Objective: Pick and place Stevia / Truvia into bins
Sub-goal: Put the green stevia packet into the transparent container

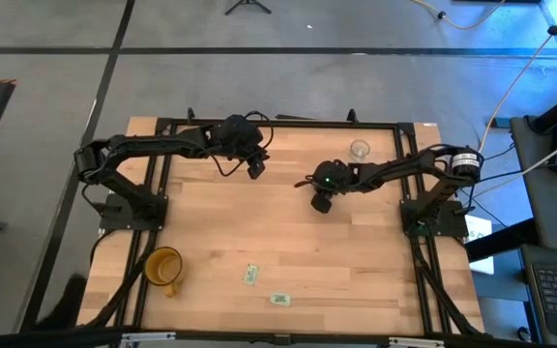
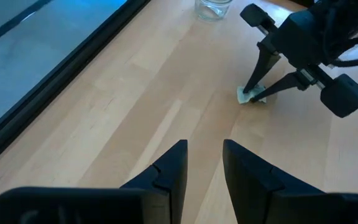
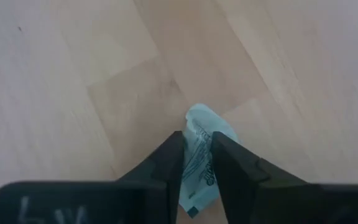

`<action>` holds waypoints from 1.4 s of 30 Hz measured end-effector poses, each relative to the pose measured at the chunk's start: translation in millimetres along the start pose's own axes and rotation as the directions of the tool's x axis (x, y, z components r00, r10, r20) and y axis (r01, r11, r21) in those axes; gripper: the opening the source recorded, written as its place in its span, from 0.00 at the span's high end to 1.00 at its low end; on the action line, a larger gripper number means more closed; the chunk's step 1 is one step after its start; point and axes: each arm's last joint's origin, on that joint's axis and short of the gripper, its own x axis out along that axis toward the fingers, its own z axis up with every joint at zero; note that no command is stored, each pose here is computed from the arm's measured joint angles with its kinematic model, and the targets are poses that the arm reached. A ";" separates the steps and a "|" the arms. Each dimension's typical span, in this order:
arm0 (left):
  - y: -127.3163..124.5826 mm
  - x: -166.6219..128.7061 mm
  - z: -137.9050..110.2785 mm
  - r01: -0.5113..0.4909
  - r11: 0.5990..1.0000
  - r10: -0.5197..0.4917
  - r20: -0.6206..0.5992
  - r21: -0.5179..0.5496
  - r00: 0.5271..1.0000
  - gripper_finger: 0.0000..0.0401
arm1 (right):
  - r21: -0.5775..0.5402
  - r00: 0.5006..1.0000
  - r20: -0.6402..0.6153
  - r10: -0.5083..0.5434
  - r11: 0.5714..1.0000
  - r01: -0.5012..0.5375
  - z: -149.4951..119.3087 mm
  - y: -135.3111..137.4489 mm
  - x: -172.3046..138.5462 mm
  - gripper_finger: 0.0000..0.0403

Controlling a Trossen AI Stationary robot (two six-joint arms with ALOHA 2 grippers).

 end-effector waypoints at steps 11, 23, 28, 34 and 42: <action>1.0 -19.9 -3.0 -0.056 0.996 0.059 -0.043 0.064 0.997 0.76 | -0.103 0.979 0.118 0.164 0.983 -0.153 71.8 13.1 -26.4 0.83; -28.4 -52.9 0.2 -0.002 0.817 -0.019 0.030 0.576 0.999 0.76 | -0.271 0.880 0.209 0.427 0.890 -0.368 157.7 25.5 -97.0 0.84; -40.5 -56.8 0.6 -0.015 0.804 -0.028 0.063 0.595 0.998 0.76 | -0.285 0.863 0.253 0.438 0.886 -0.366 175.3 25.7 -117.4 0.84; -60.2 -58.9 5.8 -0.015 0.787 -0.101 0.152 0.617 0.983 0.76 | -0.293 0.850 0.286 0.443 0.885 -0.363 182.8 26.3 -126.4 0.84; -68.8 -61.0 9.9 -0.054 0.800 -0.100 0.222 0.597 0.970 0.76 | -0.306 0.847 0.276 0.455 0.877 -0.372 181.1 33.0 -127.5 0.84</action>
